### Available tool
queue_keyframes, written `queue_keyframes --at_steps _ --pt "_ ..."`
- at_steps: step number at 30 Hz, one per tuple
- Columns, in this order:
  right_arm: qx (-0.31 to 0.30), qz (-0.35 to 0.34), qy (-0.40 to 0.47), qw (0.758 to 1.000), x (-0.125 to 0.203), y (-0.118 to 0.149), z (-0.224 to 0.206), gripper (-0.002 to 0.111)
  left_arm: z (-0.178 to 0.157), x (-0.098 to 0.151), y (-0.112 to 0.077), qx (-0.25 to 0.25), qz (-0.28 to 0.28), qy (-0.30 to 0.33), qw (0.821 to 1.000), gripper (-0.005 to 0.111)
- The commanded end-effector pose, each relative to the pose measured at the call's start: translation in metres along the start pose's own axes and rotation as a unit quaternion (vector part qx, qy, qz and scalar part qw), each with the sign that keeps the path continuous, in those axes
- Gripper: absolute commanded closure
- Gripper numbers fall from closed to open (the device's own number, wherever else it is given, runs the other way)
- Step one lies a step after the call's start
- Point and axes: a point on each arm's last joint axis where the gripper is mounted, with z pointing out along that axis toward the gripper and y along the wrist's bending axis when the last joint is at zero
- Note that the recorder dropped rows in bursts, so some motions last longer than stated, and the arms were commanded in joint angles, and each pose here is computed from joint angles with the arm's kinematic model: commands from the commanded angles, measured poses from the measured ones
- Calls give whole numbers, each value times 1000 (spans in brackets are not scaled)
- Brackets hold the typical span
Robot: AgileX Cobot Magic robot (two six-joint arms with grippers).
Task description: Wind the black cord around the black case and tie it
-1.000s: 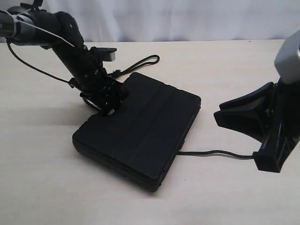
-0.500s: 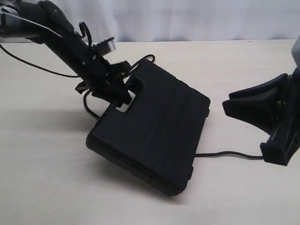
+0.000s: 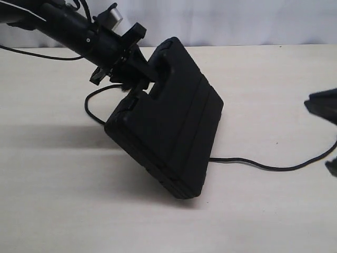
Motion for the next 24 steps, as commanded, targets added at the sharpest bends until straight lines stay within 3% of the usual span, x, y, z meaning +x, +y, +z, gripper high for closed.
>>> queue_keyframes --at_steps 1,5,7,10,14,17,22,24 --pt "149 -28 30 988 -2 -34 25 103 -4 -3 -16 42 -15 -26 999 107" --pt "310 -20 151 939 14 -63 41 104 -4 -6 -15 36 -26 -44 998 107" --pt "332 -28 161 929 9 -59 45 104 -3 -7 -15 35 -27 -48 998 107" --pt "263 -16 126 957 -7 -24 50 104 0 -7 -18 39 -27 -49 998 107" --pt "142 28 52 988 -25 44 54 104 7 -6 -24 40 -30 -49 998 107" --pt "110 44 -12 993 -34 90 49 104 11 -6 -27 42 -35 -52 997 107" --pt "104 51 -102 988 -40 141 40 103 13 -6 -30 50 -61 -56 995 107" --pt "67 51 -112 990 -41 160 45 96 13 -7 -30 49 -65 -60 995 107"
